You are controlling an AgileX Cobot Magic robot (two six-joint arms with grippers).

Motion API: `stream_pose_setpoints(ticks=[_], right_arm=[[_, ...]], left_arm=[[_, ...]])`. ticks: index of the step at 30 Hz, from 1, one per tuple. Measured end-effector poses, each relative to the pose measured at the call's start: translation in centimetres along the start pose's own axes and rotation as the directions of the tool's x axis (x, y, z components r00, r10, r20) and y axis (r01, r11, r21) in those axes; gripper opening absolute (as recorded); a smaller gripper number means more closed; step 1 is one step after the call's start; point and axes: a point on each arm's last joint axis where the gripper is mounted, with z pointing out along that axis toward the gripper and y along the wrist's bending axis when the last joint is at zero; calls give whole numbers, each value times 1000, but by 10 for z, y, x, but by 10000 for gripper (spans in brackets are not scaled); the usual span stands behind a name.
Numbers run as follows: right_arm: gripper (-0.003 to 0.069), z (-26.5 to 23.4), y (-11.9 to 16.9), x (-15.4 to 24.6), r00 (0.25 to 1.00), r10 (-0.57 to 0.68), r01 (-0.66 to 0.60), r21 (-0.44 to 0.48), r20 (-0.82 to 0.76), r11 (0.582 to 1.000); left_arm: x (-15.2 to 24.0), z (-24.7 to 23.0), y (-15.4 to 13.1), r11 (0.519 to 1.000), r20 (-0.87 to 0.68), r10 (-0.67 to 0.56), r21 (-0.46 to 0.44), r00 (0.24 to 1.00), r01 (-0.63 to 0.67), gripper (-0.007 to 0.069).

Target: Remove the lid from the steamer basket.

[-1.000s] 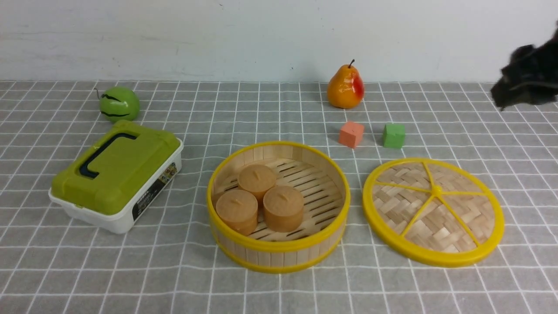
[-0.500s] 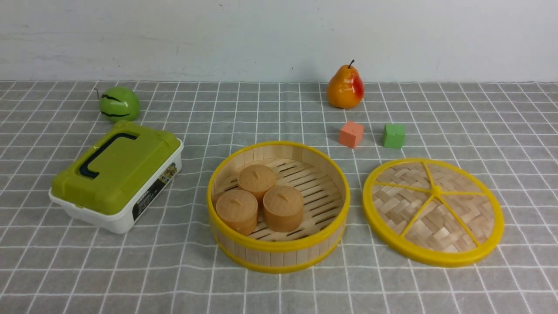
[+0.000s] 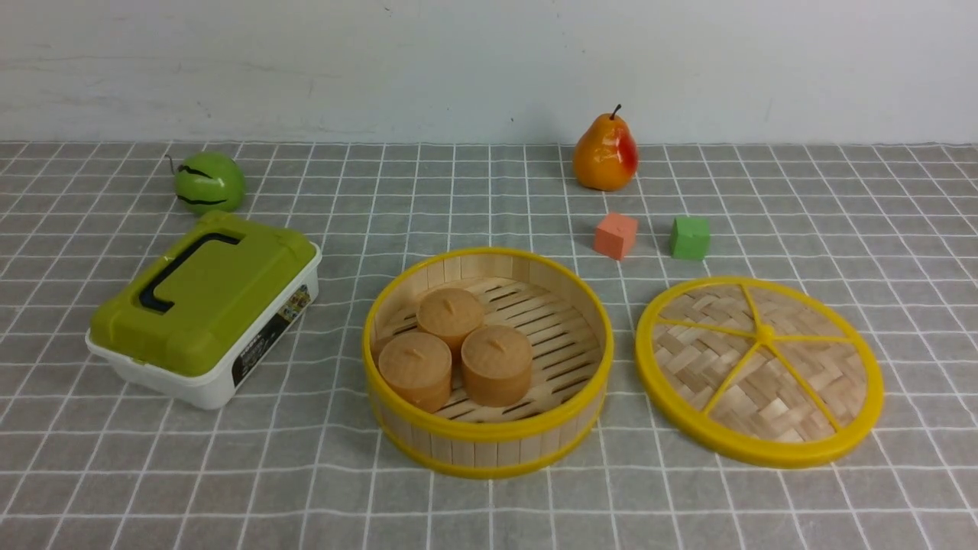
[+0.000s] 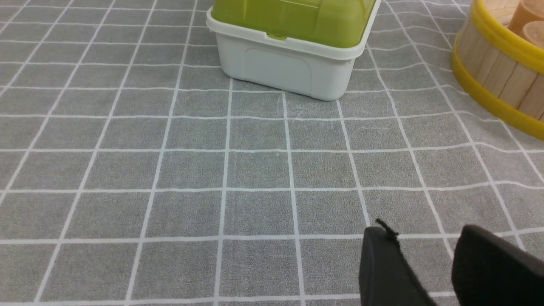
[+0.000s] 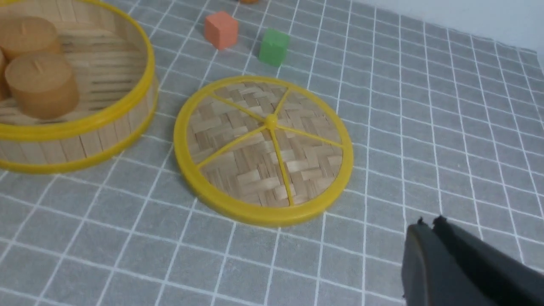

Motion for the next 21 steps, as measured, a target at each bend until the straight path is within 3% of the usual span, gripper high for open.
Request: stream_pose_setpoints(ticks=[7, 12, 18, 21], right_arm=[[-5, 37, 8, 58, 981, 60, -61, 0, 183, 998], [4, 45, 8, 115, 941, 145, -174, 72, 306, 982], [12, 48, 9, 144, 910, 245, -290, 91, 336, 953], [19, 50, 10, 153, 925, 289, -322, 104, 248, 941]], left_arm=[[0, 0, 0, 1000, 0, 0, 0, 1000, 0, 239], [0, 0, 0, 1000, 0, 0, 0, 1000, 0, 239], [0, 0, 0, 1000, 0, 0, 0, 1000, 0, 239], [0, 0, 0, 1000, 0, 0, 0, 1000, 0, 239]])
